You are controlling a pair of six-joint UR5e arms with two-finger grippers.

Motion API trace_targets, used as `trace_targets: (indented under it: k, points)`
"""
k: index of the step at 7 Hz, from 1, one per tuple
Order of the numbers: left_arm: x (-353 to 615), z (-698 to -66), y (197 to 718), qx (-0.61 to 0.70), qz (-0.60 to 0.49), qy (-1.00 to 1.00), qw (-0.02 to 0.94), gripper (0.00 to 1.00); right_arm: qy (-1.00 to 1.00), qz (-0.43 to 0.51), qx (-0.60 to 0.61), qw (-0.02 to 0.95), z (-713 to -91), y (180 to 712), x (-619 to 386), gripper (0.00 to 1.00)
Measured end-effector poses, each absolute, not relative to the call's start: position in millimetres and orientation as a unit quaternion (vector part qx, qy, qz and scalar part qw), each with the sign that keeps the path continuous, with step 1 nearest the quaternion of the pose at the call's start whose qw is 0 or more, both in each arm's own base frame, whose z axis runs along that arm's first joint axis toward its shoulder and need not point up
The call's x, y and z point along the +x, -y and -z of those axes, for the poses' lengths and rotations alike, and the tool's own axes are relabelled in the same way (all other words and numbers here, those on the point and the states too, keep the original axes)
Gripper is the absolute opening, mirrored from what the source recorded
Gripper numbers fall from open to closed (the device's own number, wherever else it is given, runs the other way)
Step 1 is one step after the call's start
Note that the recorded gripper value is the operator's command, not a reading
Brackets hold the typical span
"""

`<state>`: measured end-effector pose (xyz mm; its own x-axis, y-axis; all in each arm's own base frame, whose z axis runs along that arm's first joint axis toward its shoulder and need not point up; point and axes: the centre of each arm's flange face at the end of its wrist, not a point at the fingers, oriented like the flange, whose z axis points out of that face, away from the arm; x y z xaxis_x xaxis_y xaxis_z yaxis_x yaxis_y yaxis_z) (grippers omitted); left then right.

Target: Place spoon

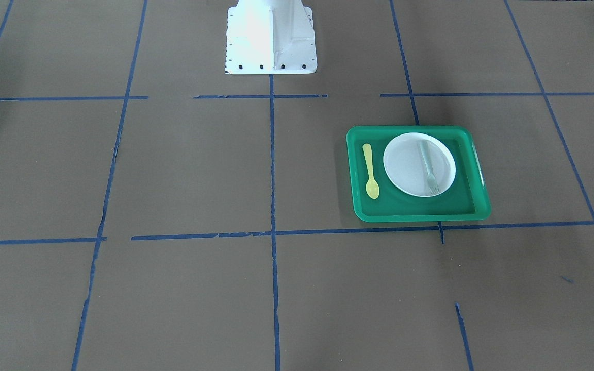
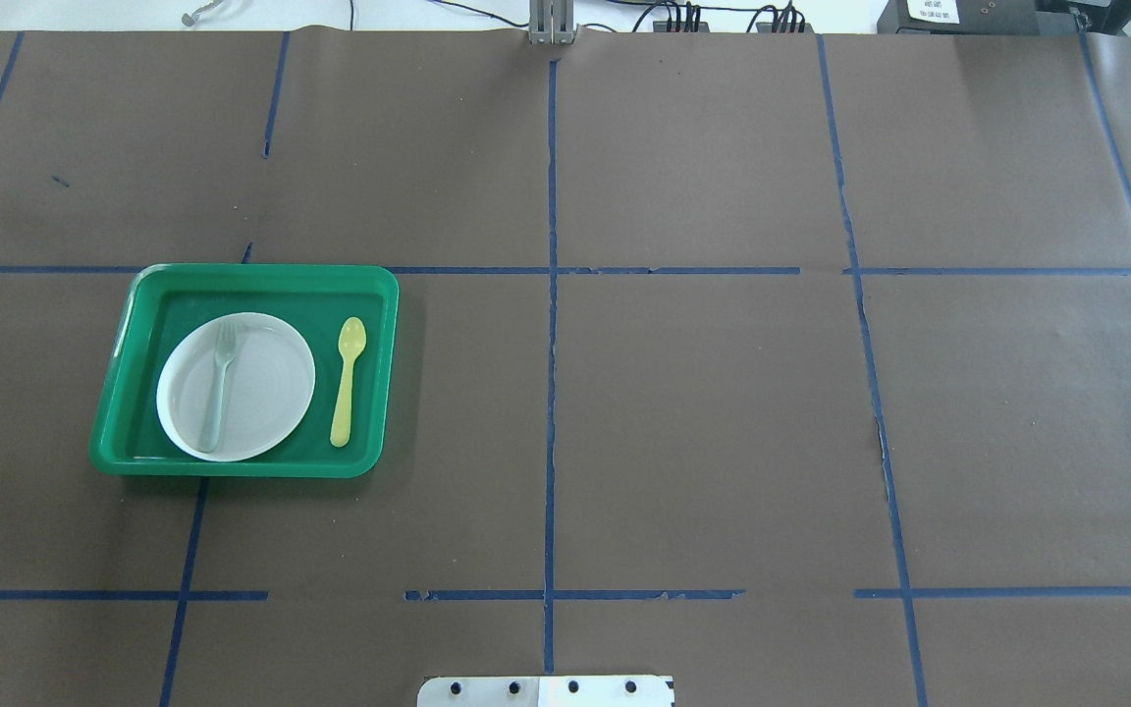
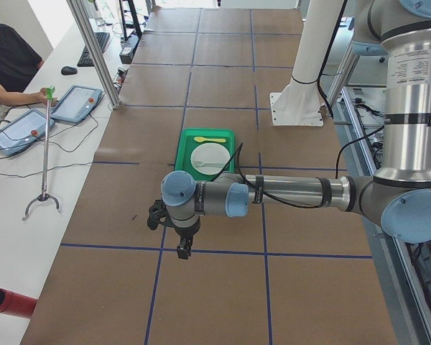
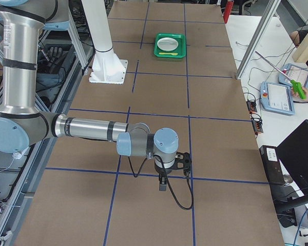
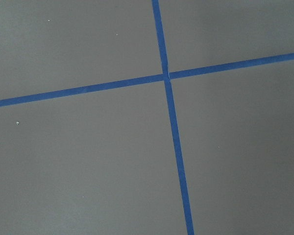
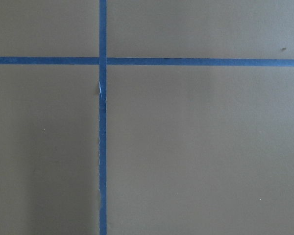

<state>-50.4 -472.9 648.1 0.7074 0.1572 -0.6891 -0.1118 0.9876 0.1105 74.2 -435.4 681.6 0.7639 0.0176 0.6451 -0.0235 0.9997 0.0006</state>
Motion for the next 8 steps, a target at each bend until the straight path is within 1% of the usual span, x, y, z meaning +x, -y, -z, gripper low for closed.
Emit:
trace_targets:
  k: [8]
  points:
    - [-50.3,-648.4,475.4,0.031,-0.074,-0.376,0.923,1.0,0.343,-0.011,0.004,0.939,-681.6,435.4,74.2,1.0]
